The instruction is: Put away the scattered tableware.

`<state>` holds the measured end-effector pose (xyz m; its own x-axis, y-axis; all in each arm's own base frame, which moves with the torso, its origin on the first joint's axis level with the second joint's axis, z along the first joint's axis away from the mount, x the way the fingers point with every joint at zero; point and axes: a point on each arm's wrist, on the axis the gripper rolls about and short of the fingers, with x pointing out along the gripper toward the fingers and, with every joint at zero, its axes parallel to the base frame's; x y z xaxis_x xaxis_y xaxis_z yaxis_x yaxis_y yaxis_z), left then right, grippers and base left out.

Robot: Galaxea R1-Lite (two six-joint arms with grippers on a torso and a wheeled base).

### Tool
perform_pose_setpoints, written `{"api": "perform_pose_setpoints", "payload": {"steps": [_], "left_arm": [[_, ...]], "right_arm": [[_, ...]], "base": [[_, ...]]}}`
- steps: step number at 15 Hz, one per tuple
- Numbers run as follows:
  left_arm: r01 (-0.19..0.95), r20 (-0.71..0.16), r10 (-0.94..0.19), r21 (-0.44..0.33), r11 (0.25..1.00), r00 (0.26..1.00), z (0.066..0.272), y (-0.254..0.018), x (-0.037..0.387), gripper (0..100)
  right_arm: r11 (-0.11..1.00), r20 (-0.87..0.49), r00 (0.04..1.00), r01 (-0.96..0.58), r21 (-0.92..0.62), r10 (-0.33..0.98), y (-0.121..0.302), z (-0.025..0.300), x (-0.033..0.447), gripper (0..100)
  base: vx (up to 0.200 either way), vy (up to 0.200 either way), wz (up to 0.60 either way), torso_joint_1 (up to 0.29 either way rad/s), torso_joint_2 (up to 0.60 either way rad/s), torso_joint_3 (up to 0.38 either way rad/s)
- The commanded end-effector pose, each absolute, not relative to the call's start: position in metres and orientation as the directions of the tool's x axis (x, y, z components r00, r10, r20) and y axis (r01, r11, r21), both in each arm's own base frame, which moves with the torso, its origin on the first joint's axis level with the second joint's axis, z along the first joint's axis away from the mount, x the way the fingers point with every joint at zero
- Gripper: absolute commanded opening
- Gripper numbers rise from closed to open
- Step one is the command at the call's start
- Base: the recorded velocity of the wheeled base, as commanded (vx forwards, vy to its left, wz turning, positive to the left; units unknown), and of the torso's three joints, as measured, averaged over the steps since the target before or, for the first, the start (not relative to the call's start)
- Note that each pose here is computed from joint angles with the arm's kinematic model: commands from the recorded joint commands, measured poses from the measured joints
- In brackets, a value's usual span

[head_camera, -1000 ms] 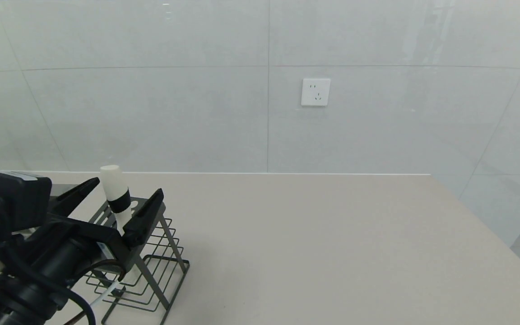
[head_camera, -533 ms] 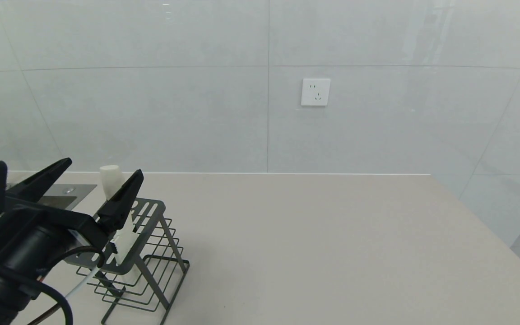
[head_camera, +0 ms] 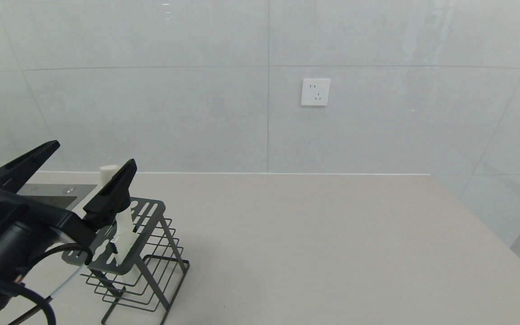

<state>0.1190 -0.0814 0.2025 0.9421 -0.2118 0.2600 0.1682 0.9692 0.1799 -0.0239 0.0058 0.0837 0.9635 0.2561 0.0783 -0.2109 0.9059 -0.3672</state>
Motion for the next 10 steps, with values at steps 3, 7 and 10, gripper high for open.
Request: {"api": "perform_pose_setpoints", "payload": {"steps": [3,7,10], "left_arm": [[0.168,0.255,-0.212,0.184,0.969,0.944,0.193,-0.070,0.105,100],[0.215,0.188,-0.259,0.226,0.950,0.947,0.186,-0.073,0.108,0],[0.213,0.207,-0.258,0.219,0.952,0.944,0.189,-0.073,0.107,0]], "right_arm": [[0.906,0.078,0.963,-0.211,-0.367,0.256,0.006,0.084,-0.024,100],[0.906,0.078,0.963,-0.211,-0.367,0.256,0.006,0.084,-0.024,100],[0.906,0.078,0.963,-0.211,-0.367,0.256,0.006,0.084,-0.024,100]], "base": [[0.000,0.000,0.00,0.000,0.00,0.000],[0.000,0.000,0.00,0.000,0.00,0.000],[0.000,0.000,0.00,0.000,0.00,0.000]]}}
